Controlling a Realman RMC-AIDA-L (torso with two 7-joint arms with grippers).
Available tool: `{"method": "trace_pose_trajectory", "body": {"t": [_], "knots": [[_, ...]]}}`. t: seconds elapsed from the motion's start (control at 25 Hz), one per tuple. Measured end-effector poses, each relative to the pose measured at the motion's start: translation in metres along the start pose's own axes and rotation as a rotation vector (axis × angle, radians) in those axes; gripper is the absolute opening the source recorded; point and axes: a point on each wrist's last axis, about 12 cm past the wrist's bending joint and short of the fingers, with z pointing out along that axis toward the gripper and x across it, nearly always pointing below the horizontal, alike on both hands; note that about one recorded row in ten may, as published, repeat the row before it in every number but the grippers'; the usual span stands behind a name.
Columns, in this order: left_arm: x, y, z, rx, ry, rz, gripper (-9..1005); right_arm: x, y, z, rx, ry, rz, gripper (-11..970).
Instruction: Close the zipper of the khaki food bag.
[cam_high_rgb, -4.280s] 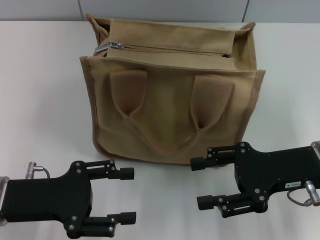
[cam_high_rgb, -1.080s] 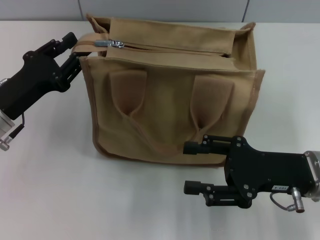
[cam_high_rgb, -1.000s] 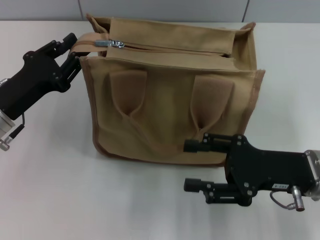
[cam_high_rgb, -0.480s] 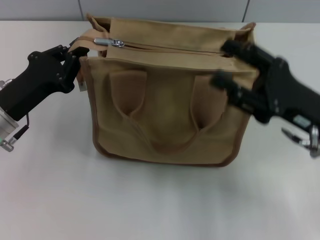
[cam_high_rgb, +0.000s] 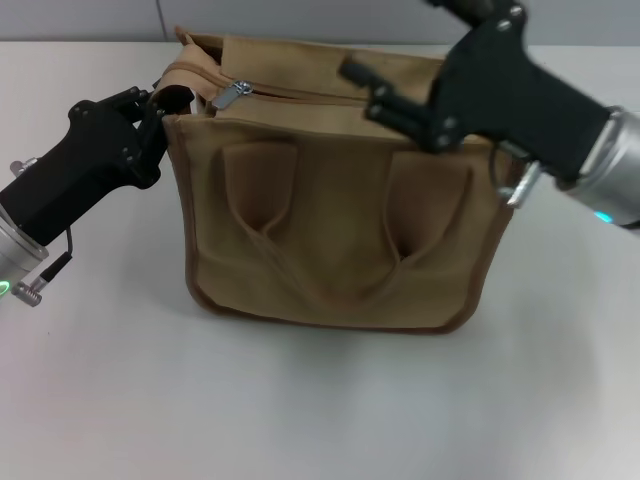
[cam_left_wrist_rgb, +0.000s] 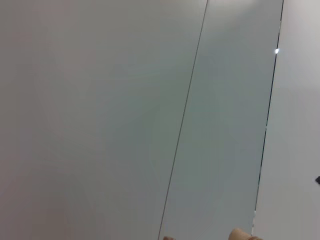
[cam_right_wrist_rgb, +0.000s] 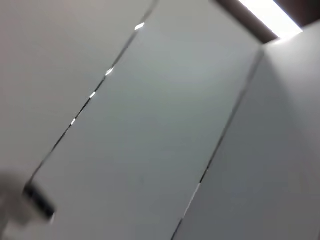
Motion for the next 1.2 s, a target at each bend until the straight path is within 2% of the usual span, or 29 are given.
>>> {"method": "trace_pose_trajectory", "body": {"t": [0.12,0.24,0.44,0.84,1.2], "knots": [[0.000,0.000,0.000,0.002,-0.001,-0.004,29,0.006,0.006,0.004,-0.023,0.037,-0.166,711],[0.000,-0.001,0.000,0.007,-0.005,-0.006,32,0.010,0.011,0.002,-0.011,0.065,-0.283,711],[-0.002,-0.002,0.004,0.022,-0.013,-0.013,35,0.014,0.010,0.007,-0.015,0.090,-0.376,712],[-0.006,-0.003,0.013,0.067,-0.029,-0.036,42,0.026,0.007,0.029,-0.130,0.152,-0.423,712],[-0.009,-0.009,0.033,0.148,-0.047,-0.048,48,0.030,0.006,0.043,-0.206,0.166,-0.450,712]]}}
